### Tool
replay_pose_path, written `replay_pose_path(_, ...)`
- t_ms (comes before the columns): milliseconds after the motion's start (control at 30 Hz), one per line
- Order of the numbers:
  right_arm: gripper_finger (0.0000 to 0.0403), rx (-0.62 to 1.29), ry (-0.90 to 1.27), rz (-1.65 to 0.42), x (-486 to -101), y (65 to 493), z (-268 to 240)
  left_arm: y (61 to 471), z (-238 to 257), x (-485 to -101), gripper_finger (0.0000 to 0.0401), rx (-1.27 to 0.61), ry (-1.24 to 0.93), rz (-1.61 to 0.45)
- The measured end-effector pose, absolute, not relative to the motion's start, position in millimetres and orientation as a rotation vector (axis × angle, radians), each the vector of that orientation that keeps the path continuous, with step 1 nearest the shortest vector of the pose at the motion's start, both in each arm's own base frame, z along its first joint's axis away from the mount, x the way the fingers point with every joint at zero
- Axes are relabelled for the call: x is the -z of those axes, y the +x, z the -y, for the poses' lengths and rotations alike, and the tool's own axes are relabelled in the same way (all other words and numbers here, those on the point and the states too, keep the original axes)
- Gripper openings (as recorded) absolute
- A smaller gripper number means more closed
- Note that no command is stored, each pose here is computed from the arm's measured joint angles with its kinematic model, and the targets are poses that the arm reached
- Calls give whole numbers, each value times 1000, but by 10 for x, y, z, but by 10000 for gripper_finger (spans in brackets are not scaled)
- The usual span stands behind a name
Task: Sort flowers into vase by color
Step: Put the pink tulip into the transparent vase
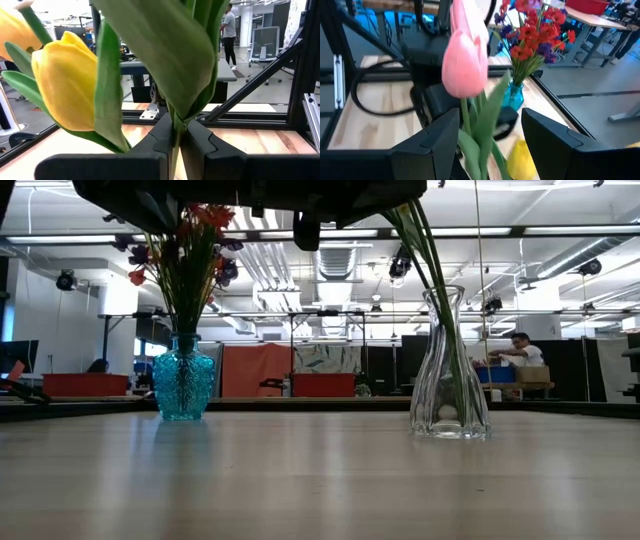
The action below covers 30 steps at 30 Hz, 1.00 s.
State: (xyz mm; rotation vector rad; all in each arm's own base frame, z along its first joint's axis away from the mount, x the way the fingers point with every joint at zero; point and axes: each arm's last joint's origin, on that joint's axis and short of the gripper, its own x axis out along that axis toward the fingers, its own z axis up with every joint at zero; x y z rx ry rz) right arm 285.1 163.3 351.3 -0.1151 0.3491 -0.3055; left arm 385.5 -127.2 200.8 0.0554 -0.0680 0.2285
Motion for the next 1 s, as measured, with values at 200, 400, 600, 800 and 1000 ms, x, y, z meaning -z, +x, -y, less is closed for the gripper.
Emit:
replay_pose_path(200,208,292,-176,-375,-3269,3015,-1806,3857,1258,-2011,8,-238,53,72)
replay_pose_path(400,208,445,-250,-362,-3096,3104,-1906,3859,1252,-2012,8,-241,53,72)
replay_pose_path(600,170,500,-237,-329,-3173,3128,-1887,3859,1251,-2012,8,-243,53,71)
replay_pose_path(800,56,462,-205,-332,-3228,3123,-1844,3859,1251,-2013,8,-242,53,71)
replay_pose_path(1000,14,442,-179,-340,-3220,3151,-1818,3860,1252,-2012,8,-243,54,70)
